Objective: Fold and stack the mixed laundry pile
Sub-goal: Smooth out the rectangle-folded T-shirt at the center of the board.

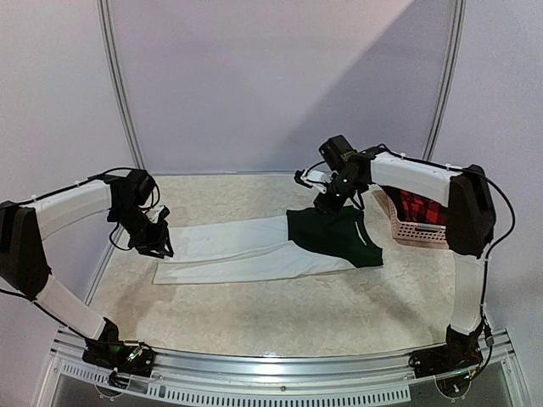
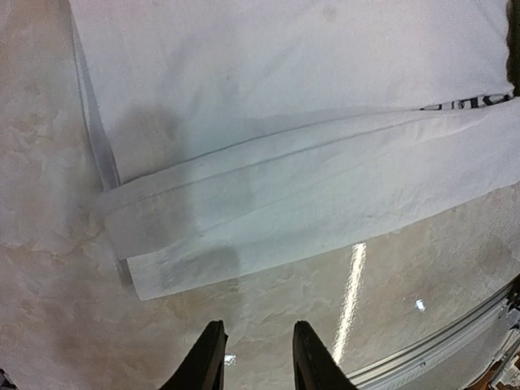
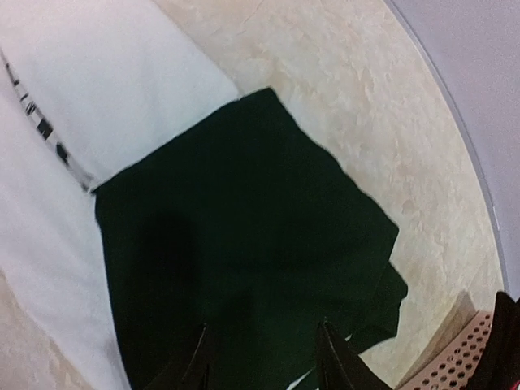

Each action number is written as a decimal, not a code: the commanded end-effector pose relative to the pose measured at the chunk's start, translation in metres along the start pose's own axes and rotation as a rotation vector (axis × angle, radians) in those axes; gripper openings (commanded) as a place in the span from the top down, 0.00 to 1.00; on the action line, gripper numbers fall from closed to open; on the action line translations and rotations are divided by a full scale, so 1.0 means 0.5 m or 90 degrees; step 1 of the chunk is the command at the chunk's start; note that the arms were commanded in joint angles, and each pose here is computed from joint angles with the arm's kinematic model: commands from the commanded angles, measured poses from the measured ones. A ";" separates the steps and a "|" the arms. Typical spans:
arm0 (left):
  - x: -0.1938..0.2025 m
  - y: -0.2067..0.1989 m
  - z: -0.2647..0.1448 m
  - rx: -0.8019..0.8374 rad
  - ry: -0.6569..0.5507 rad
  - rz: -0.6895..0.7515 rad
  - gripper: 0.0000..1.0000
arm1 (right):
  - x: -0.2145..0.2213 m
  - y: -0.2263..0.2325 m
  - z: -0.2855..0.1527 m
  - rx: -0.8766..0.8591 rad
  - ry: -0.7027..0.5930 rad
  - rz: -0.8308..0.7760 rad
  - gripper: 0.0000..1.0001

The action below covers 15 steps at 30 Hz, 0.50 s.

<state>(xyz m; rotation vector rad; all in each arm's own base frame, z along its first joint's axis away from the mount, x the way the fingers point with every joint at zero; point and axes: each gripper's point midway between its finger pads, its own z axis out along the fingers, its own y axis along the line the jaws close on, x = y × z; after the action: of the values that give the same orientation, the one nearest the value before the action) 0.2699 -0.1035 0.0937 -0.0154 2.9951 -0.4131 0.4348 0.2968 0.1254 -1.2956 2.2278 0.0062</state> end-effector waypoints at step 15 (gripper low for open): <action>0.016 -0.020 0.090 -0.016 0.124 0.025 0.79 | 0.263 0.094 0.000 -0.045 0.104 -0.011 0.63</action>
<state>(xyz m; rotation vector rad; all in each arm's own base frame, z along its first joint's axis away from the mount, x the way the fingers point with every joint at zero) 0.2551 -0.1199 0.0616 0.0424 3.1676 -0.4131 0.3407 0.2109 0.0565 -1.4127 2.3947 -0.0471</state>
